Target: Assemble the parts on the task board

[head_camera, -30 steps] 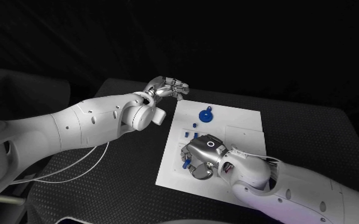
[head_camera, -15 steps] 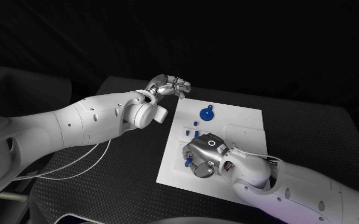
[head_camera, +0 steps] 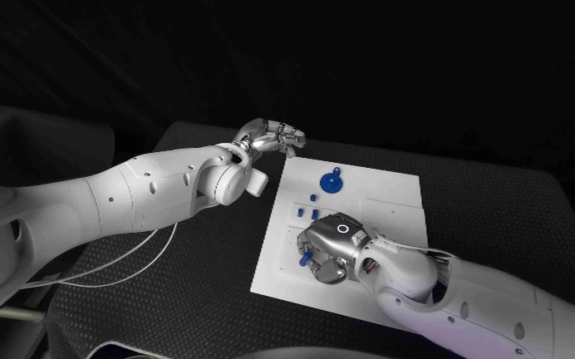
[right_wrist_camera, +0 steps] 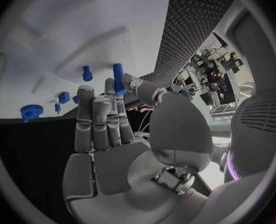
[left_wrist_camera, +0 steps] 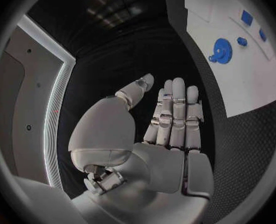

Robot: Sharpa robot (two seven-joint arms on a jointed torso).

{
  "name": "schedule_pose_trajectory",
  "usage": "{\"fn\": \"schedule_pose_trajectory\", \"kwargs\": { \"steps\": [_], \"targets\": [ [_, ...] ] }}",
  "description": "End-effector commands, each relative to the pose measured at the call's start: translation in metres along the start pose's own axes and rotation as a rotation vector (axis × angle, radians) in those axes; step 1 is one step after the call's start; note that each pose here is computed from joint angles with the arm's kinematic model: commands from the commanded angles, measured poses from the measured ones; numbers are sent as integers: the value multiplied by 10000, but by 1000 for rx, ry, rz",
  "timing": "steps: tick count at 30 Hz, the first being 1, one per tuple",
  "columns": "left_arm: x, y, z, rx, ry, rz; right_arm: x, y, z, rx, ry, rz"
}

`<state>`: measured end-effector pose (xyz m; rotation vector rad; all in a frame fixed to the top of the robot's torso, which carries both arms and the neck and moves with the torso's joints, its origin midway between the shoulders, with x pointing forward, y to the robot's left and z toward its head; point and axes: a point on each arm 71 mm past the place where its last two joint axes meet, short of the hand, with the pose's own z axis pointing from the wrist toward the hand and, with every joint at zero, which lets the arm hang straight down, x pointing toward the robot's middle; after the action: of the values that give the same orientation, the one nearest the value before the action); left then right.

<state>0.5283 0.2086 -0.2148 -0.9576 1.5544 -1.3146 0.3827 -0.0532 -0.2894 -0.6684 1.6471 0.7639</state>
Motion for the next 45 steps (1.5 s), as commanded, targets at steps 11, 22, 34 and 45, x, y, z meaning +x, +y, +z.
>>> {"fn": "schedule_pose_trajectory", "kwargs": {
  "steps": [11,22,34,45],
  "targets": [
    [28,-18,5,8,15,-10,55,32,20,-5,44,-34],
    [46,-20,13,8,19,-11,167,193,82,-44,84,-64],
    [42,-19,12,8,19,-11,182,196,81,-42,87,-62],
    [24,-16,7,6,15,-10,167,146,52,-25,57,-31]
  ]
}}
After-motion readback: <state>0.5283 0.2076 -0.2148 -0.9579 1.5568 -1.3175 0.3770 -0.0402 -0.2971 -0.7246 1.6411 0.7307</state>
